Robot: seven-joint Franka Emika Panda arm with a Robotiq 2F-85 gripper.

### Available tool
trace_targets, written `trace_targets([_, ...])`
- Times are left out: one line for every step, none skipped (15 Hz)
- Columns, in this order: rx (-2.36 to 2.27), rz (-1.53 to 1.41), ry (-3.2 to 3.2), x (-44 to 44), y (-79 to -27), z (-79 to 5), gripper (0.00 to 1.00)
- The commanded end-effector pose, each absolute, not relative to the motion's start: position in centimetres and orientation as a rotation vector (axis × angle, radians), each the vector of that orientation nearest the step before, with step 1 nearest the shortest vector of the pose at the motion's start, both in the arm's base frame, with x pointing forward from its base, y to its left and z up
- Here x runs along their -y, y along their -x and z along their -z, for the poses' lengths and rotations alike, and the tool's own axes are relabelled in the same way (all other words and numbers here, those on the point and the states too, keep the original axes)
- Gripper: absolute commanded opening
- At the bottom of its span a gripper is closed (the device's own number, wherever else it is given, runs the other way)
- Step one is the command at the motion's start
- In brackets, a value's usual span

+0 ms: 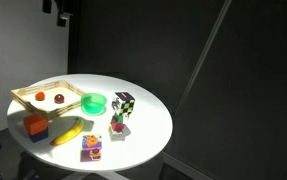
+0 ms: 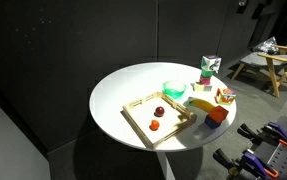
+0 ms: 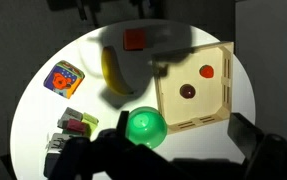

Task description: Pick up the block with the number nine on it and put it on the table close to the tray

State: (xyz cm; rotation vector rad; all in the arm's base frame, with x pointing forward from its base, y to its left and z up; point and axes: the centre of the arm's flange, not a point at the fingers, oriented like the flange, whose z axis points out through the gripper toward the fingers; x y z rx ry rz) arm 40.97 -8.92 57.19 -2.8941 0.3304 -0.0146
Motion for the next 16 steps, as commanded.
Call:
trace_targets([-0.330, 0.015, 2.894, 8.9, -41.0, -57.2, 1.00])
trace_targets([-0.330, 0.017, 2.894, 8.9, -40.9, -57.2, 1.00])
trace_targets([-0.330, 0.017, 2.894, 8.9, -40.9, -57.3, 1.00])
trace_targets([-0.330, 0.017, 2.894, 8.9, -40.9, -57.3, 1.00])
trace_targets([-0.330, 0.017, 2.894, 8.9, -40.9, -57.3, 1.00])
trace_targets([-0.330, 0.017, 2.894, 8.9, -40.9, -57.3, 1.00])
trace_targets([-0.330, 0.017, 2.894, 8.9, -40.9, -57.3, 1.00])
trace_targets([-0.328, 0.011, 2.897, 9.0, -40.9, -57.0, 1.00])
trace_targets([-0.327, 0.000, 2.900, 9.0, -40.8, -56.7, 1.00])
trace_targets([-0.325, -0.011, 2.905, 9.1, -40.7, -56.3, 1.00])
trace_targets([-0.324, -0.026, 2.911, 9.2, -40.6, -55.8, 1.00])
trace_targets([-0.326, -0.041, 2.916, 9.4, -40.5, -55.2, 1.00])
trace_targets([-0.330, -0.058, 2.919, 9.6, -40.5, -54.7, 1.00])
trace_targets([-0.338, -0.068, 2.924, 9.9, -40.4, -54.1, 1.00])
trace_targets([-0.350, -0.074, 2.933, 10.2, -40.2, -53.6, 1.00])
trace_targets([-0.366, -0.082, 2.943, 10.6, -40.1, -53.1, 1.00])
